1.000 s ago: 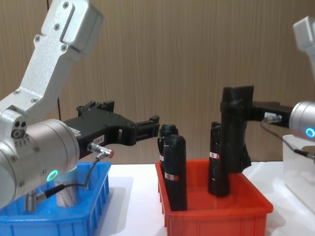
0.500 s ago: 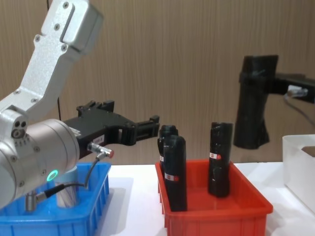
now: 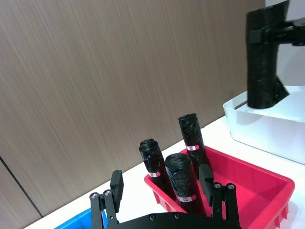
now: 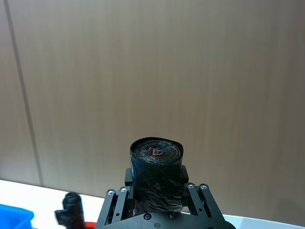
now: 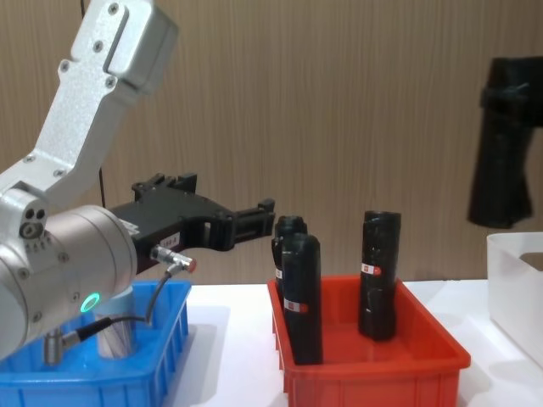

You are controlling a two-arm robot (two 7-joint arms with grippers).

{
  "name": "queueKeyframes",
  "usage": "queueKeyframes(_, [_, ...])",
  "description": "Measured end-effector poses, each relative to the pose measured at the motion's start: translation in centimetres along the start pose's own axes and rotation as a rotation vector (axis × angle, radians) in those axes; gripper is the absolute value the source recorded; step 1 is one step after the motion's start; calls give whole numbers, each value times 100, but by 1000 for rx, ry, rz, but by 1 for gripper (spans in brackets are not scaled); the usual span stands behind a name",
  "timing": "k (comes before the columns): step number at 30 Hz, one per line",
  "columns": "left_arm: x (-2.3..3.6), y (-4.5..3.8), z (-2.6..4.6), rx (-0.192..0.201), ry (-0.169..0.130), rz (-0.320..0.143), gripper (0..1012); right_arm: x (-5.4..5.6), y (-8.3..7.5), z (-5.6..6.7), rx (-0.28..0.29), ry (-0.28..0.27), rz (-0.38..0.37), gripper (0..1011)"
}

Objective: Pick the cotton swabs from the blue box and place them into the white box.

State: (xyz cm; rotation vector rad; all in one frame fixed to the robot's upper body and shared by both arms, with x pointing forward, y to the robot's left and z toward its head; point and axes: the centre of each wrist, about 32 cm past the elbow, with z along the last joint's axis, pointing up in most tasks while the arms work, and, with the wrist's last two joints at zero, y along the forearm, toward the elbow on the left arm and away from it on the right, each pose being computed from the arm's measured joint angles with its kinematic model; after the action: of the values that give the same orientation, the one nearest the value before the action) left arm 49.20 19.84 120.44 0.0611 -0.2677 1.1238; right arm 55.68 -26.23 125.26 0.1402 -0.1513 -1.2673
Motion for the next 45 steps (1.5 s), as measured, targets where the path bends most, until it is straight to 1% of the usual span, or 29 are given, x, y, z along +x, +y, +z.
queueKeyframes(5, [0,0,0,0,0,0,1004,93,-85,53,-3,-27,-64,503])
queueKeyframes(8, [0,0,0,0,0,0,1004,133,-112,63,-9,-39,-88,503])
queueKeyframes(10, [0,0,0,0,0,0,1004,195,-146,69,-18,-54,-123,503])
queueKeyframes(11, [0,0,0,0,0,0,1004,195,-146,69,-18,-54,-123,503])
queueKeyframes(13, [0,0,0,0,0,0,1004,245,-168,72,-25,-62,-148,503])
queueKeyframes(14, [0,0,0,0,0,0,1004,254,-172,72,-27,-64,-154,503])
queueKeyframes(17, [0,0,0,0,0,0,1004,332,-200,55,-45,-75,-189,503])
queueKeyframes(23, [0,0,0,0,0,0,1004,426,-227,20,-70,-86,-228,503])
queueKeyframes(25, [0,0,0,0,0,0,1004,445,-232,11,-76,-87,-235,544])
queueKeyframes(26, [0,0,0,0,0,0,1004,466,-237,1,-81,-88,-243,598])
queueKeyframes(28, [0,0,0,0,0,0,1004,480,-240,-6,-86,-89,-248,636])
queueKeyframes(32, [0,0,0,0,0,0,1004,514,-248,-22,-94,-89,-262,751])
queueKeyframes(33, [0,0,0,0,0,0,1004,524,-251,-26,-95,-89,-265,805])
queueKeyframes(35, [0,0,0,0,0,0,1004,535,-254,-29,-97,-90,-269,836])
queueKeyframes(37, [0,0,0,0,0,0,1004,545,-259,-30,-97,-90,-274,910])
queueKeyframes(40, [0,0,0,0,0,0,1004,556,-272,-35,-97,-90,-279,986])
queueKeyframes(45, [0,0,0,0,0,0,1004,561,-291,-31,-94,-88,-284,1001])
